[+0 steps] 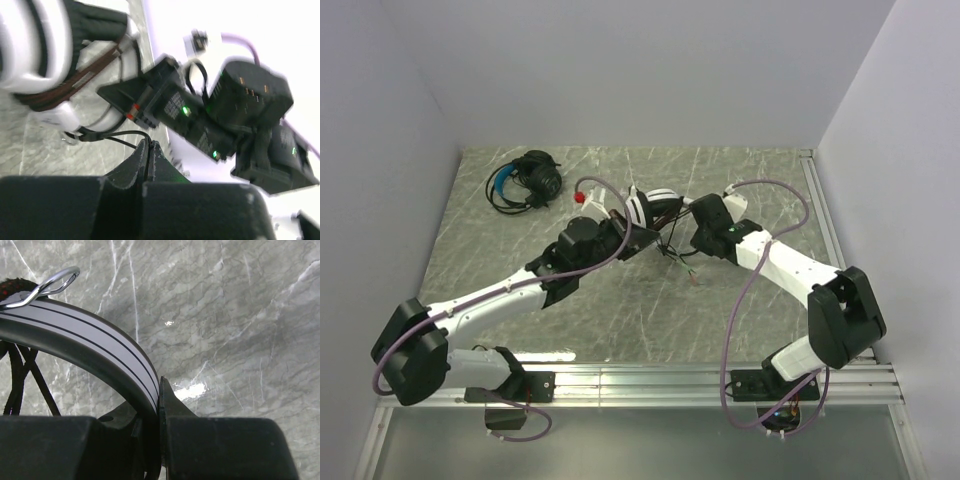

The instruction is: Wrap the headphones

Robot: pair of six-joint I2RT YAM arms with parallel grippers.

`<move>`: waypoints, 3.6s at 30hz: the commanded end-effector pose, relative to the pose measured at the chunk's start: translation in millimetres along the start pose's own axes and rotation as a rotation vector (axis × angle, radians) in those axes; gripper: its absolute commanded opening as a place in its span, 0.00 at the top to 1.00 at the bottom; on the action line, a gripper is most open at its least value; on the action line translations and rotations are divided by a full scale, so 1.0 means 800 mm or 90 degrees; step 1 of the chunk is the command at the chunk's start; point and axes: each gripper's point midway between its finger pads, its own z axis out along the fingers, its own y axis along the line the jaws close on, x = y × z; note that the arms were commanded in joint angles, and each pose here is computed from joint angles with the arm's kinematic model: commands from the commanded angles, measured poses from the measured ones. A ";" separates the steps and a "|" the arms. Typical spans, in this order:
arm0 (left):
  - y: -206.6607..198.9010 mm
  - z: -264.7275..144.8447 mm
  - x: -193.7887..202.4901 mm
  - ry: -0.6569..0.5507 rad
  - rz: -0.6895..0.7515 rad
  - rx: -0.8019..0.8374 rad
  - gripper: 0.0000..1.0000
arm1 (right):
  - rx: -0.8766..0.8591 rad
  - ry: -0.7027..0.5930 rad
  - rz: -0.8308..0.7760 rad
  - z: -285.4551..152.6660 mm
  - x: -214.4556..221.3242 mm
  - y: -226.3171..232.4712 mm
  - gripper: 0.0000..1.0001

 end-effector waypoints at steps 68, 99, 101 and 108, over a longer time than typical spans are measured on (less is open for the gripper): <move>0.121 -0.016 -0.022 -0.612 -0.331 -0.488 1.00 | -0.064 0.031 0.001 -0.005 0.029 0.067 1.00; 0.173 0.009 0.019 -0.514 -0.381 -0.517 1.00 | -0.081 0.117 -0.052 0.009 0.115 0.009 0.78; 0.176 0.004 0.024 -0.510 -0.383 -0.511 1.00 | -0.083 0.111 -0.054 0.006 0.113 0.008 0.70; 0.176 0.003 0.032 -0.495 -0.390 -0.501 1.00 | -0.086 0.097 -0.053 -0.003 0.105 0.005 0.58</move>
